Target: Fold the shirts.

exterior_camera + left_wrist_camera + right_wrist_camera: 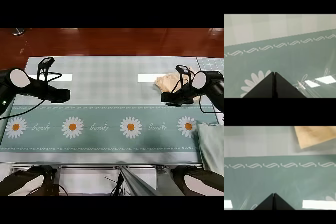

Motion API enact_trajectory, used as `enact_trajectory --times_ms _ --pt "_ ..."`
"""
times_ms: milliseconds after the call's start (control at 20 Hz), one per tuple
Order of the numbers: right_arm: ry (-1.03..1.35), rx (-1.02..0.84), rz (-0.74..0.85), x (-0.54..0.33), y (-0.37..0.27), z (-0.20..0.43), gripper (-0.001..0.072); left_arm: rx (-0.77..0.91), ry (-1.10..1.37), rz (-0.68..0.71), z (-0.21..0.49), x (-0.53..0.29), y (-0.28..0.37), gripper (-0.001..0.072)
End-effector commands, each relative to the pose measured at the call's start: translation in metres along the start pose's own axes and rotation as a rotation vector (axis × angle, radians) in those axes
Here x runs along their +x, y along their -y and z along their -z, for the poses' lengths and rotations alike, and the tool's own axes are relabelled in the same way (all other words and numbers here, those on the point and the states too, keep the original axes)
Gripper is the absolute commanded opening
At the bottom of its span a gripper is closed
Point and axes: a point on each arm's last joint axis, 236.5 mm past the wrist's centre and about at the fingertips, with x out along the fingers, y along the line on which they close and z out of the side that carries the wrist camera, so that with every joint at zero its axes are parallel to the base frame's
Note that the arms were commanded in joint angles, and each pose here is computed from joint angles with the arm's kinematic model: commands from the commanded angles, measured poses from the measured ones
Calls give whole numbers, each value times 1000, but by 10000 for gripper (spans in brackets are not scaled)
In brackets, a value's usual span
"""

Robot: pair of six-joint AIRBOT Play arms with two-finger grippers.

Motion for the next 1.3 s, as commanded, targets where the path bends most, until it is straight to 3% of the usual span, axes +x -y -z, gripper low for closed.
enact_trajectory --times_ms 0,600,900,950,1000,1050,1100,1250 --pt "0 0 0 0 0 0 28 0 -1 0 0 0 0 21" --pt "2 1 -1 0 0 -1 28 1 -1 0 0 0 0 22" --pt "231 -29 17 -6 3 -54 30 1 100 -5 -24 -1 -1 22" --pt "294 -59 53 -10 10 -69 139 2 161 -10 -38 -2 -2 24" --pt "365 -88 98 -17 20 -86 596 -2 221 -16 -52 -5 -5 97" --pt "435 -107 134 -23 28 -102 637 -6 272 -21 -65 -6 -7 437" --pt "509 -107 171 -32 40 -119 636 -12 319 -26 -76 -7 -10 694" --pt "634 41 221 -43 95 -155 635 -30 392 -43 -95 -8 -22 704"
